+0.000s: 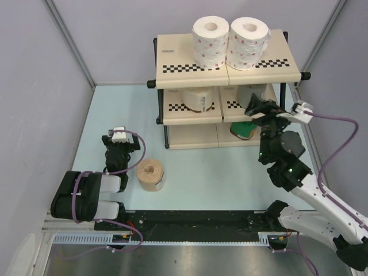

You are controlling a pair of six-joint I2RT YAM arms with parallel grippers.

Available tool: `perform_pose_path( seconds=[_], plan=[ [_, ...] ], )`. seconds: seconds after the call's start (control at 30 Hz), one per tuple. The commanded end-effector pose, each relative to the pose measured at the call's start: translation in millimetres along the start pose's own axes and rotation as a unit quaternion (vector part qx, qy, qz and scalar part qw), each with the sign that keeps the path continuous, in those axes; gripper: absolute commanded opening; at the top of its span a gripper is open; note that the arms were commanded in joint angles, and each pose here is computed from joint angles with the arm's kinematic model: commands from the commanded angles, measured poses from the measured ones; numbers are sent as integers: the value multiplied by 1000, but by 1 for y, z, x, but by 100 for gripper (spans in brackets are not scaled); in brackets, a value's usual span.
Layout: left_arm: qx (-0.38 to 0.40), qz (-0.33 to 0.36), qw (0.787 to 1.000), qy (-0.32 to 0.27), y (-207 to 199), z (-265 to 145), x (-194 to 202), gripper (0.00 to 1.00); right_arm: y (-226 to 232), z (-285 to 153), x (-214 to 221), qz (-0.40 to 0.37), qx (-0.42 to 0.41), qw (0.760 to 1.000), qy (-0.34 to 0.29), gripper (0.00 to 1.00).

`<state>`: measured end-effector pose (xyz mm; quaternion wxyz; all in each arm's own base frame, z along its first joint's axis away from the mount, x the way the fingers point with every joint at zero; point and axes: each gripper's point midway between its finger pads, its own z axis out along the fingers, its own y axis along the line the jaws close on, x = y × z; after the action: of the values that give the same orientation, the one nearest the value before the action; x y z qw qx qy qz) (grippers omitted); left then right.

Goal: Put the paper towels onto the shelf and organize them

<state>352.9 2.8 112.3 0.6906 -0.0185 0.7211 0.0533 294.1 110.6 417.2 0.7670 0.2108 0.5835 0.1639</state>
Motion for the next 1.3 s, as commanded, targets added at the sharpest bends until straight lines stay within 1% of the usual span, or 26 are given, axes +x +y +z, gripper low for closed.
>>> perform_pose_path(
  seconds=[0.0, 0.03, 0.1, 0.13, 0.17, 0.2, 0.27, 0.3, 0.37, 0.43, 0.57, 0.63, 0.67, 0.73, 0.83, 0.9, 0.93, 1.27],
  plan=[
    [7, -8, 999, -32, -2, 4, -19, 100, -52, -5, -2, 0, 67, 998, -5, 76],
    [7, -9, 999, -32, -2, 4, -19, 100, -65, -3, -8, 14, 82, 996, -17, 76],
    [6, -8, 999, -32, -2, 4, -19, 100, -75, -2, -2, 24, 81, 996, -14, 76],
    [7, -9, 999, -32, -2, 4, -19, 100, -86, 1, -11, 46, 92, 994, -32, 76],
    [7, -8, 999, -31, -2, 4, -19, 100, -84, 3, -8, 56, 73, 995, -25, 77],
    [7, -8, 999, -32, -2, 4, -19, 100, -89, 4, -2, 60, 73, 995, -21, 78],
    [7, -8, 999, -31, -2, 4, -19, 100, -94, 12, -3, 91, 55, 994, -23, 80],
    [6, -9, 999, -31, -2, 4, -19, 100, -100, 14, 4, 101, 52, 993, -18, 80],
    [7, -9, 999, -31, -2, 4, -19, 100, -104, 20, 3, 139, 28, 990, -20, 80],
    [7, -8, 999, -32, -2, 4, -19, 100, -106, 23, 6, 155, 10, 988, -22, 80],
    [7, -9, 999, -31, -2, 4, -19, 100, -106, 32, 8, 167, -17, 986, -21, 81],
    [6, -9, 999, -32, -2, 4, -19, 100, -104, 35, 1, 171, -33, 984, -33, 81],
    [7, -8, 999, -32, -2, 4, -19, 100, -102, 36, 5, 173, -42, 984, -27, 81],
    [7, -9, 999, -31, -2, 4, -19, 100, -96, 37, 0, 183, -65, 980, -33, 81],
    [7, -8, 999, -32, -2, 4, -19, 100, -96, 40, -2, 202, -78, 975, -40, 81],
    [7, -9, 999, -32, -2, 4, -19, 100, -98, 45, 4, 213, -73, 974, -35, 81],
    [7, -9, 999, -33, -2, 4, -20, 100, -102, 47, -1, 222, -74, 971, -44, 81],
    [7, -9, 999, -33, -2, 4, -20, 100, -105, 67, 7, 267, -83, 959, -56, 80]
  ],
)
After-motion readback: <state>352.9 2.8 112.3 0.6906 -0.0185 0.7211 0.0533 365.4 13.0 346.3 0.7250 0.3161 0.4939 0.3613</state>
